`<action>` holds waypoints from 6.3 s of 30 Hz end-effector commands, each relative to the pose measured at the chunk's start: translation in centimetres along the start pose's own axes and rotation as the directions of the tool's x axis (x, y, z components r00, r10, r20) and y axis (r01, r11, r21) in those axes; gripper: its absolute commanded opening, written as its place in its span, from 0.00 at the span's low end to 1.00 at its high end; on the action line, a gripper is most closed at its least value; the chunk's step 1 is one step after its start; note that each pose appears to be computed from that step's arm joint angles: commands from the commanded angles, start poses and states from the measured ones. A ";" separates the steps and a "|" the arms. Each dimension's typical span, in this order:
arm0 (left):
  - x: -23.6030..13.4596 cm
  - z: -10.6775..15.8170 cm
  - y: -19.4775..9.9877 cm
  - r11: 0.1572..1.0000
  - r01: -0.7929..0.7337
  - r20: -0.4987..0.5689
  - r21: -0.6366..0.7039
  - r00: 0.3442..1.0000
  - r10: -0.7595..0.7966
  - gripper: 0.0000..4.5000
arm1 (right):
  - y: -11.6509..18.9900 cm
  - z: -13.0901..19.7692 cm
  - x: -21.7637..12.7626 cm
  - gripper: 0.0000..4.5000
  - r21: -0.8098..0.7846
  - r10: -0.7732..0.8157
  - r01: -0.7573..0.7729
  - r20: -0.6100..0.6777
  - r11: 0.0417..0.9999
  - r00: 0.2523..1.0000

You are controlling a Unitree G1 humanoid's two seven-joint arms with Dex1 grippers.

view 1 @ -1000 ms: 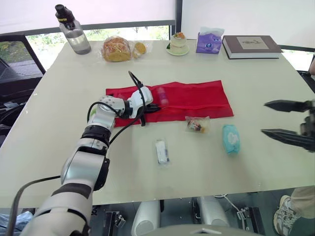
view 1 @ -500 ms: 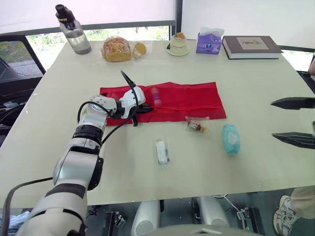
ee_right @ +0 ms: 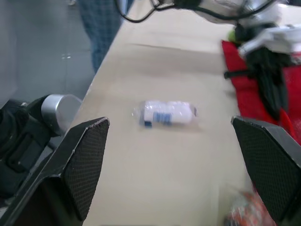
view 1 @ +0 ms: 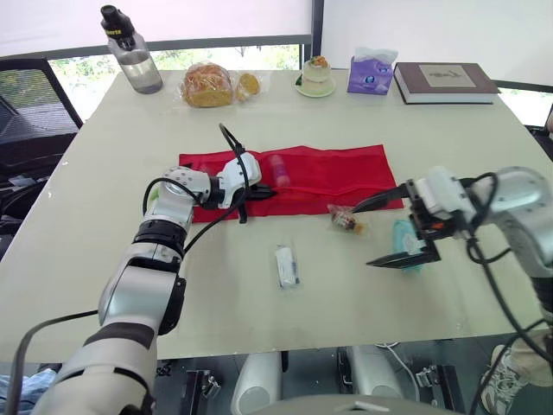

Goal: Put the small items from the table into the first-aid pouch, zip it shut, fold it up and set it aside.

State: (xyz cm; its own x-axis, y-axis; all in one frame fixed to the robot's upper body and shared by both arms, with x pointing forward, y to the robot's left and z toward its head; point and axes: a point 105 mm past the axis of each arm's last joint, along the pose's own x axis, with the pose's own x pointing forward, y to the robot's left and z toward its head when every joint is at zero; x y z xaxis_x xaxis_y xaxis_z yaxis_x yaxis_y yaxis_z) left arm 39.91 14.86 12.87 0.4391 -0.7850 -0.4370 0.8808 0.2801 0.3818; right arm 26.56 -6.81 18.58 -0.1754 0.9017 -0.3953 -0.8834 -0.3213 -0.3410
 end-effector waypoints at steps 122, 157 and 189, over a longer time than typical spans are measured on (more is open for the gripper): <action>2.3 3.9 -0.6 0.997 -0.077 0.172 0.014 0.982 0.073 0.00 | -0.5 -7.8 -5.3 0.00 0.393 -0.671 0.813 -0.463 0.430 0.579; 3.9 5.8 -2.6 0.997 -0.076 0.229 -0.026 0.970 0.080 0.00 | -7.6 -8.8 0.0 0.00 0.469 -0.792 0.880 -0.506 0.080 0.341; 4.9 5.9 -2.7 0.997 -0.063 0.243 -0.049 0.967 0.074 0.00 | -7.4 -7.6 3.4 0.41 0.501 -0.806 0.839 -0.395 0.213 0.441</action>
State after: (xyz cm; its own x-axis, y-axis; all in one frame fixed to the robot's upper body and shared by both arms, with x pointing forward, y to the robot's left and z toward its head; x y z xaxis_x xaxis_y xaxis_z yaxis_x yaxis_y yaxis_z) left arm 38.34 7.08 12.87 0.4413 -0.8649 -0.2391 0.8743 0.3544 0.3316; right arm 36.40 -4.28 11.63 0.8193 0.4955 -0.2885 -0.5087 0.8603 0.0328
